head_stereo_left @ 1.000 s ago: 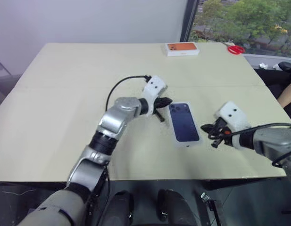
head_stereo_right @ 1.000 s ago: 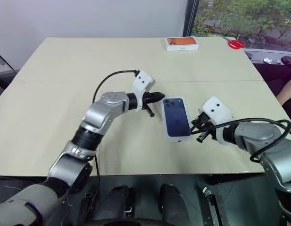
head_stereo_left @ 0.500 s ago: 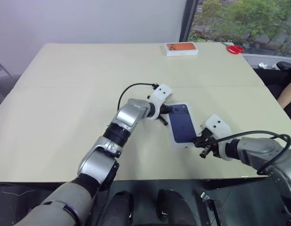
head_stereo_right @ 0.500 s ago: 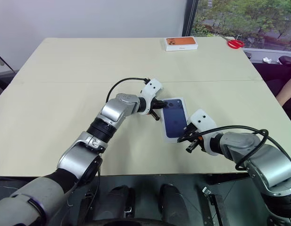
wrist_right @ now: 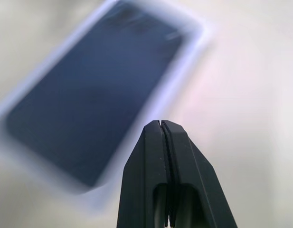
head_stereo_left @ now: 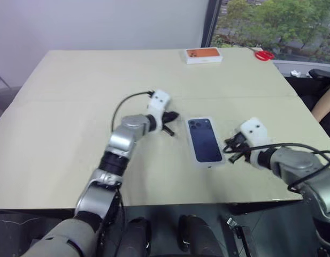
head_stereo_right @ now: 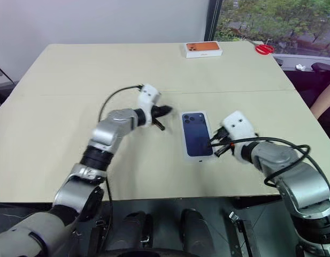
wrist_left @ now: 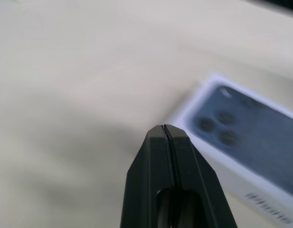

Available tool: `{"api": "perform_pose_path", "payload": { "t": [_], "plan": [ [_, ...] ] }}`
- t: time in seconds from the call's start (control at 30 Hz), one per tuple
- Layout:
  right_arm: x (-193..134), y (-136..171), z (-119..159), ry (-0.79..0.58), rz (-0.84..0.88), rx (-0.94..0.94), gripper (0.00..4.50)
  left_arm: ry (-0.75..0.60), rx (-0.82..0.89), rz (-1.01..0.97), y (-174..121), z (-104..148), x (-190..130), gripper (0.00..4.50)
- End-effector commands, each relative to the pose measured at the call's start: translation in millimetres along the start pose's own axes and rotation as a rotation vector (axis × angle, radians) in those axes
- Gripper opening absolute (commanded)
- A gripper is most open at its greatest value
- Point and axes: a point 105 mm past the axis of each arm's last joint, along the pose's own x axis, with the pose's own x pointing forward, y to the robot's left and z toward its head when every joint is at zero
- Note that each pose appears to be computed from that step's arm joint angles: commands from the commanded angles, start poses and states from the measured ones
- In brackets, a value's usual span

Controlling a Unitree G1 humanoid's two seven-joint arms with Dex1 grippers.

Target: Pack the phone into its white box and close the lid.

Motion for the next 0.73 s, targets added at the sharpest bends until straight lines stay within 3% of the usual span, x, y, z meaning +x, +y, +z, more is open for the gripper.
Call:
{"api": "perform_pose_path", "payload": {
  "t": [0.03,0.17,0.3,0.73],
  "plan": [
    [-8.8,-26.5,6.4,-0.090,-0.100,0.024,0.04,-0.072,0.016,0.035,16.1,1.7,-40.1,0.00],
    [-15.0,-36.9,-3.2,-0.125,-0.102,0.039,0.04,-0.048,-0.076,0.137,40.9,-24.8,-97.5,0.00],
    [-11.9,-33.9,-4.6,-0.160,-0.060,0.111,0.04,-0.030,-0.061,0.182,47.4,-33.8,-136.5,0.00],
    [-5.6,-3.6,1.4,-0.221,0.118,0.154,0.04,0.048,-0.050,0.283,62.6,-42.9,-183.3,0.00]
  ]
}}
